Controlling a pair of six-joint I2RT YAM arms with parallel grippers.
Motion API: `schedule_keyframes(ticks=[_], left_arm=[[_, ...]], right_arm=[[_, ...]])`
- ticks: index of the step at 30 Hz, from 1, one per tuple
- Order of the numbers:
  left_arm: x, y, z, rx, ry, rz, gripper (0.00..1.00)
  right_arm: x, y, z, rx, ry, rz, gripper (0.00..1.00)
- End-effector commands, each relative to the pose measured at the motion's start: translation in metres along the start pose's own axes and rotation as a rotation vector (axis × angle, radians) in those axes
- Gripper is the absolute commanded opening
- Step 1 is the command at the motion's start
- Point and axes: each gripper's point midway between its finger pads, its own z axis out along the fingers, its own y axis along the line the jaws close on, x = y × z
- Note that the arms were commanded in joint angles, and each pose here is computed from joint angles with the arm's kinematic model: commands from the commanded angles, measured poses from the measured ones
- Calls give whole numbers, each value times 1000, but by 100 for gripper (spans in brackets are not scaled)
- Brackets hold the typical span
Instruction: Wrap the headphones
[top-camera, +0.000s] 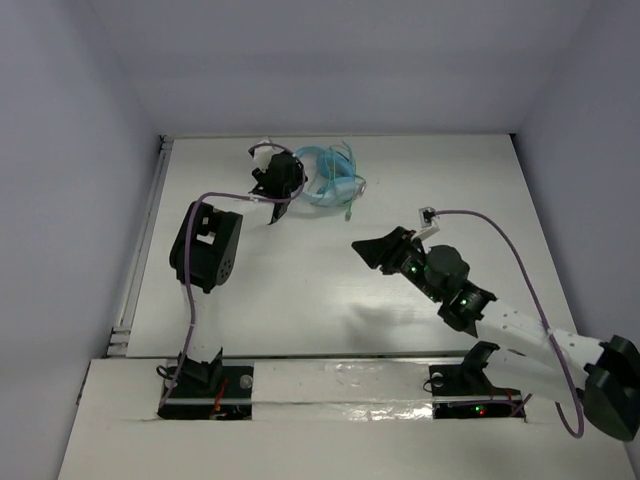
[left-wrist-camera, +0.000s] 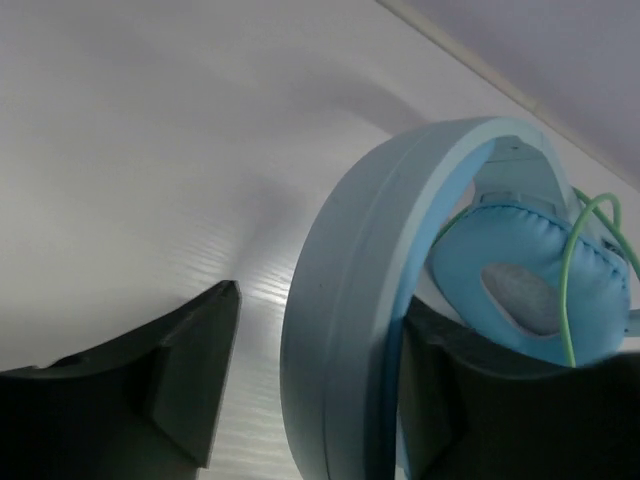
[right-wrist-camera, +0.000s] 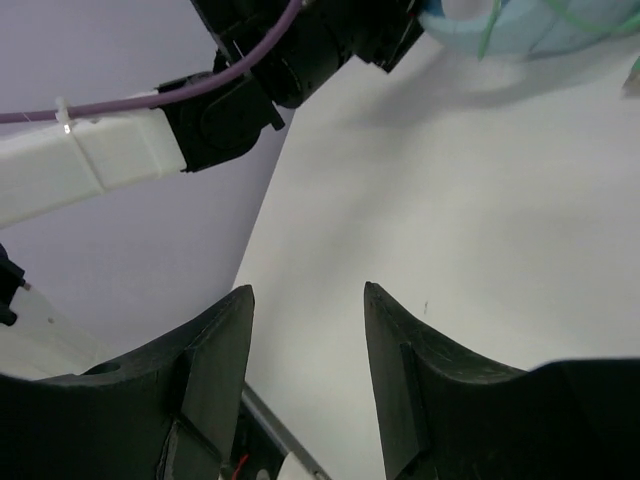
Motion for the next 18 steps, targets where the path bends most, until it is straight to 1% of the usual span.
schedule_keyframes(ticks=[1, 2, 3, 5, 6, 7, 8, 9, 10, 11, 12, 13, 14, 15, 16, 18], left_arm=[[-9, -4, -2, 21, 37, 18, 60], [-6, -2, -3, 17, 47, 20, 67], [-2, 2, -5, 13, 58, 25, 70], [-13, 5, -12, 15, 42, 11, 76], [-8, 13, -18, 8, 47, 13, 79], [-29, 8, -27, 28, 8, -7, 82], [-34, 8, -32, 31, -3, -6, 91], [-41, 17, -37, 4, -17, -4, 93], [-59, 11, -49, 16, -48, -11, 96], [-66, 12, -56, 14, -63, 4, 99], [-73, 17, -63, -5, -84, 8, 99], [-95, 9, -80, 19, -129, -13, 99], [-104, 7, -88, 25, -146, -23, 99], [-111, 6, -98, 35, -160, -39, 99], [-134, -3, -119, 73, -201, -72, 99], [-148, -3, -141, 95, -228, -93, 99]], right_arm=[[-25, -4, -11, 111, -40, -147, 54], [-33, 4, -12, 102, -58, -166, 54], [-38, 7, -15, 101, -70, -174, 54], [-49, 14, -23, 98, -93, -200, 54], [-58, 23, -26, 90, -110, -206, 54], [-63, 24, -31, 102, -122, -215, 54], [-67, 26, -33, 103, -132, -232, 52], [-74, 32, -36, 94, -146, -235, 49], [-77, 32, -39, 104, -154, -239, 47], [-82, 37, -44, 93, -169, -249, 42], [-86, 39, -46, 92, -177, -254, 36], [-91, 43, -50, 93, -185, -257, 26], [-95, 47, -53, 87, -196, -263, 11], [-98, 50, -55, 84, -203, -269, 5], [-106, 56, -60, 78, -223, -277, 0], [-111, 59, -66, 80, -231, -288, 0]])
